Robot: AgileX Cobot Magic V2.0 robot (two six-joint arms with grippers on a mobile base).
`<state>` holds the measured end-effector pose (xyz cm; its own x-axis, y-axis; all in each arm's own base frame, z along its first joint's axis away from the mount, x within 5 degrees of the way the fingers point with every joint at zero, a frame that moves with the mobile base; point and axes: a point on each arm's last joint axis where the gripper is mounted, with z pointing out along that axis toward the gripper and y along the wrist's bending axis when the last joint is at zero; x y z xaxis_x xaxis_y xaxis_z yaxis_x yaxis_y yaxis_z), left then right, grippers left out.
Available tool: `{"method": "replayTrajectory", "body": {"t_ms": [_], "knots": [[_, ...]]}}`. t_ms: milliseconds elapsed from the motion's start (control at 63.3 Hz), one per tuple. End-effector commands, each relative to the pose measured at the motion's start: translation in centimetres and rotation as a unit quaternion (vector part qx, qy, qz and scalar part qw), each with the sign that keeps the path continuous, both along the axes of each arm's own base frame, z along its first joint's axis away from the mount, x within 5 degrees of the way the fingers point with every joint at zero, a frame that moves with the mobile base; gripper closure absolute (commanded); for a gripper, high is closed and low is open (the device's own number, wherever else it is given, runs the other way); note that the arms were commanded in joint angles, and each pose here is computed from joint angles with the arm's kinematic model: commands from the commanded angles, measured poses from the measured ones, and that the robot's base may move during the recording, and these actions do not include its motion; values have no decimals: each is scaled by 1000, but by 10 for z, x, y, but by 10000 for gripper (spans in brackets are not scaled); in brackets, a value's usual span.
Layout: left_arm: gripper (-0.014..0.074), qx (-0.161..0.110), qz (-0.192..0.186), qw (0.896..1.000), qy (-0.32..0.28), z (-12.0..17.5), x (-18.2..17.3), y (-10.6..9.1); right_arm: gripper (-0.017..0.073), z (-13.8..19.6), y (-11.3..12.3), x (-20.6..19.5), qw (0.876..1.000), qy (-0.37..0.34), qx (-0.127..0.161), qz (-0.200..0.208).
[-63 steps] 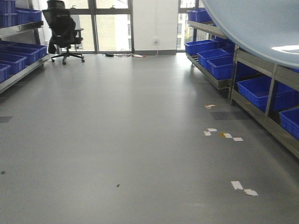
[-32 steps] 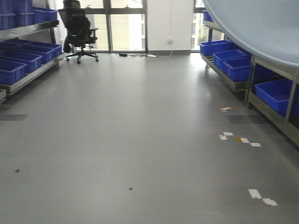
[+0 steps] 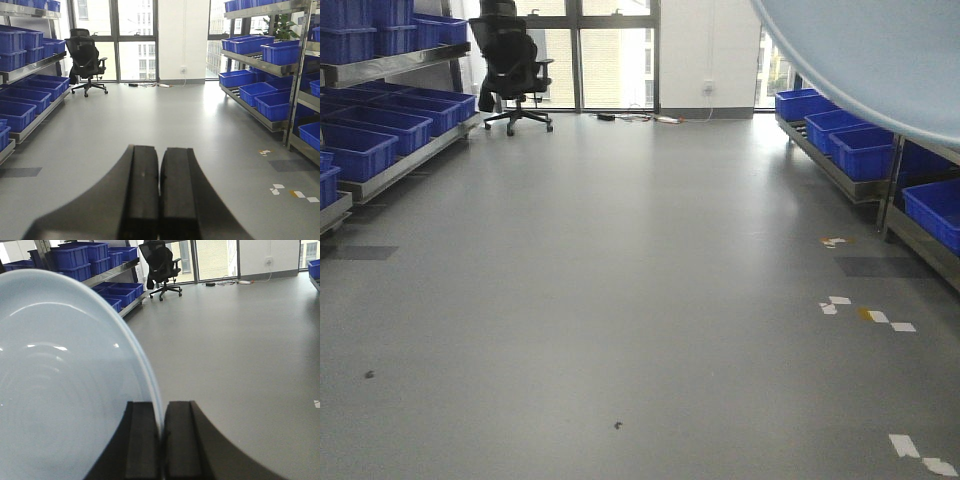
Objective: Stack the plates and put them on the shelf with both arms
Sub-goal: 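Drive forward across the floor carrying the white plates in the right gripper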
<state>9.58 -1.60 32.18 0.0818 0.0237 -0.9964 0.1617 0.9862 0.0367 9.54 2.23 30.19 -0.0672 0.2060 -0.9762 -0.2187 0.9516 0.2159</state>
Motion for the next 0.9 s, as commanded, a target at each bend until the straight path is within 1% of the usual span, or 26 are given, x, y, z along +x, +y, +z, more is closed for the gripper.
{"method": "replayTrajectory", "body": {"t_ms": [0,884], "knots": [[513,-13,9,999,-49,16,-1,2,510,19,-2,-1,998,-63,11,-10],[513,-13,9,999,-49,16,-1,2,510,19,-2,-1,998,-63,11,-10]]}}
